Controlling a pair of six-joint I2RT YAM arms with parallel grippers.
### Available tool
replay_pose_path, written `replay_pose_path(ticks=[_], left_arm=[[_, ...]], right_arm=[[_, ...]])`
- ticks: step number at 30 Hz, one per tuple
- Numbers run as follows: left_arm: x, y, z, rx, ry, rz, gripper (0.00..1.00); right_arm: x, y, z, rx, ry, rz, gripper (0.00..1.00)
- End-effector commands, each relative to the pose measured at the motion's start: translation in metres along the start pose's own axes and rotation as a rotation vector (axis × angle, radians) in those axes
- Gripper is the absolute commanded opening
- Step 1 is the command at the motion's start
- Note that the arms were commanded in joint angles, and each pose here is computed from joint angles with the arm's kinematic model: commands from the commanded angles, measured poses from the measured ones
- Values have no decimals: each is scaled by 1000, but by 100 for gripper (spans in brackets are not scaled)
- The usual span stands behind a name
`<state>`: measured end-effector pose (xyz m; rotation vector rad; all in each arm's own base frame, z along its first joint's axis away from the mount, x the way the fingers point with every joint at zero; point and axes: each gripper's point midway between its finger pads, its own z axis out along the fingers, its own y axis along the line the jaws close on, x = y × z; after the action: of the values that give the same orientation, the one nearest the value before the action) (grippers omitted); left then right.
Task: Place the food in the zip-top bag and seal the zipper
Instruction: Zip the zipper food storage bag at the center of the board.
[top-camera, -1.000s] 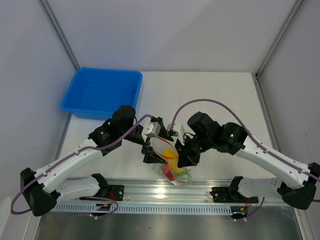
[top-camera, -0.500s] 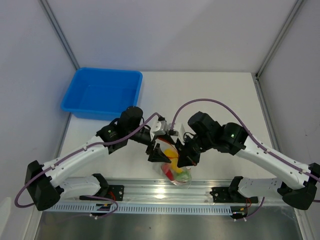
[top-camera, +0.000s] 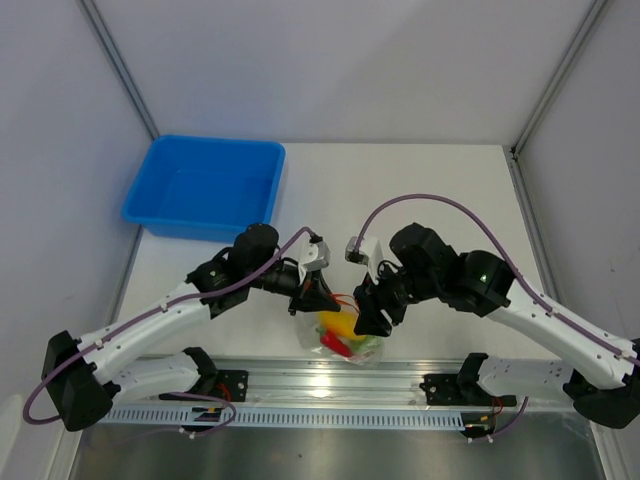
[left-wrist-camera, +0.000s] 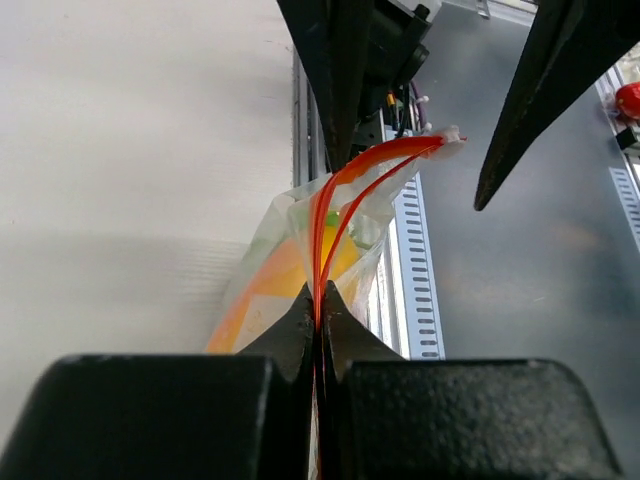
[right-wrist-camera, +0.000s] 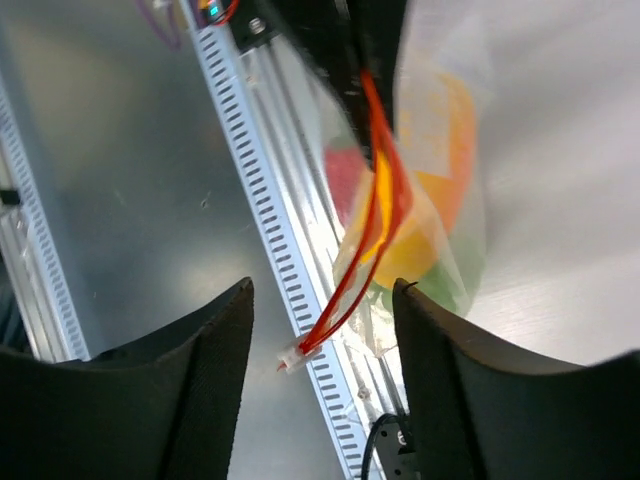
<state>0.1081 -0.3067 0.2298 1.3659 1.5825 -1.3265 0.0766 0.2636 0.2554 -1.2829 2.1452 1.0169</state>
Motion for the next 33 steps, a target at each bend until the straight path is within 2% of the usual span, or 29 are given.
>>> replay_pose_path(ticks=[1,4,7,12,18,22,26,27,28,31,33], left_arm=[[-12,2,-4,-59,-39,-59,1],[-14,3,-6,-92,-57,-158,1],[-18,-5,-7,-63,-91,-226,1],[-21,-11,-7,-40,-110,-282,1],[-11,-11,-5,-29,-75,-321,1],[-11,-13,-5,-15,-72,-320,1],[-13,-16,-7,-3,-74,-314,1],[-14,-16,-7,0,-73,-312,1],[-14,-16,-7,0,-71,-313,1],[-12,-18,-8,5,-63,-310,1],[-11,-18,-9,7,-57,-304,1]], right_arm=[[-13,-19,-5,124,-90,41,61],[-16,-36,-13,237,-152,75,64],[-16,-53,-23,339,-247,97,73],[-17,-51,-30,319,-384,106,71],[-9,-45,-13,245,-393,107,61],[-8,-29,-2,143,-328,76,56],[-3,-25,10,120,-247,66,51],[-2,-26,10,129,-235,65,49],[-1,-28,10,139,-226,65,40],[-1,-31,6,168,-210,57,25],[-1,-36,2,204,-202,56,20]])
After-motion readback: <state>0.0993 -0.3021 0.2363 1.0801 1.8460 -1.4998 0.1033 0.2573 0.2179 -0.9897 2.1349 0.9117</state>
